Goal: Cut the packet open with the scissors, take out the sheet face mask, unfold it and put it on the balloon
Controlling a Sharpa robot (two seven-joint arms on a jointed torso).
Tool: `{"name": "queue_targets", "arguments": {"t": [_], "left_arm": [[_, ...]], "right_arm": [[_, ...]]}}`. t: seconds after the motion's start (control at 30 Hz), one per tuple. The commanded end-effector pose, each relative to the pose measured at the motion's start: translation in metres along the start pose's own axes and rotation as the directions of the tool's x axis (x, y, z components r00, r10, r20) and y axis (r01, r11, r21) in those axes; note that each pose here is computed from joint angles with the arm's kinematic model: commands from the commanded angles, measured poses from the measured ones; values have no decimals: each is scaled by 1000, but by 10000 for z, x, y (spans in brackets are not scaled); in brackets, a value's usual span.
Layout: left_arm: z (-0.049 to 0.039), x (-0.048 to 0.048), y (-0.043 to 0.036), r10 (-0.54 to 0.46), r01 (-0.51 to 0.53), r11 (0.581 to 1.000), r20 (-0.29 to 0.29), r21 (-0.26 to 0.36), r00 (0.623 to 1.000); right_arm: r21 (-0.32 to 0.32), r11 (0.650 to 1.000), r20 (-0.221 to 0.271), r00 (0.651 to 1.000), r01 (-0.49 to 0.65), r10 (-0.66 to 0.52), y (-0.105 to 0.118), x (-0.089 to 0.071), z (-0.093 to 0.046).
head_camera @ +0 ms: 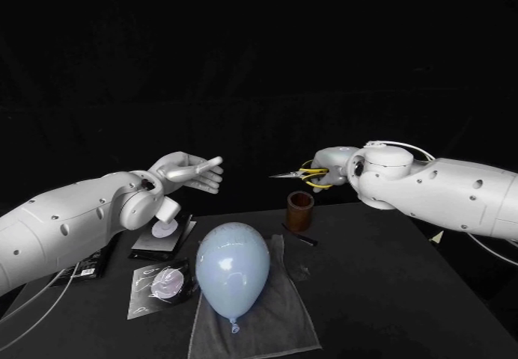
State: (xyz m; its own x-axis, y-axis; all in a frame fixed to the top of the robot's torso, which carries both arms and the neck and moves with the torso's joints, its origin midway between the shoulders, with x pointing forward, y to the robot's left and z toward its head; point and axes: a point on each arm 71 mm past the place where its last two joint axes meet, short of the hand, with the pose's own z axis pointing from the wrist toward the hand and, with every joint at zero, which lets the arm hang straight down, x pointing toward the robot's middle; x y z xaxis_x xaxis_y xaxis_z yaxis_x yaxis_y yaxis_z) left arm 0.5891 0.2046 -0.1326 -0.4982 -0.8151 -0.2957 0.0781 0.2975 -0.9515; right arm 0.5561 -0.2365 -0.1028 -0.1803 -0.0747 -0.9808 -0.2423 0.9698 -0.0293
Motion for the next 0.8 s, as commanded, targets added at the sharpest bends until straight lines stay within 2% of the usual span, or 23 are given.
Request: {"name": "queue_targets", "arguments": {"t": [0.03, 0.27, 0.47, 0.6, 0.8], "left_arm": [[127, 82, -122, 67, -68, 998, -78, -6, 995], [337, 161, -338, 174, -171, 984, -64, 44, 983], [497, 285, -458, 241, -237, 968, -44, 79, 970], [561, 365, -491, 266, -262, 962, -55, 79, 962], [622, 517, -486, 303, -300, 953, -140, 38, 943]], "right_arm": [[60, 995, -16, 997, 74, -74, 4, -50, 80], [33, 995, -28, 995, 94, -93, 216, -90, 201], [19, 993, -14, 993, 119, -118, 379, -120, 310], [4, 992, -4, 992, 125, -125, 476, -132, 346], [-25, 991, 13, 992, 130, -129, 642, -150, 385]]}}
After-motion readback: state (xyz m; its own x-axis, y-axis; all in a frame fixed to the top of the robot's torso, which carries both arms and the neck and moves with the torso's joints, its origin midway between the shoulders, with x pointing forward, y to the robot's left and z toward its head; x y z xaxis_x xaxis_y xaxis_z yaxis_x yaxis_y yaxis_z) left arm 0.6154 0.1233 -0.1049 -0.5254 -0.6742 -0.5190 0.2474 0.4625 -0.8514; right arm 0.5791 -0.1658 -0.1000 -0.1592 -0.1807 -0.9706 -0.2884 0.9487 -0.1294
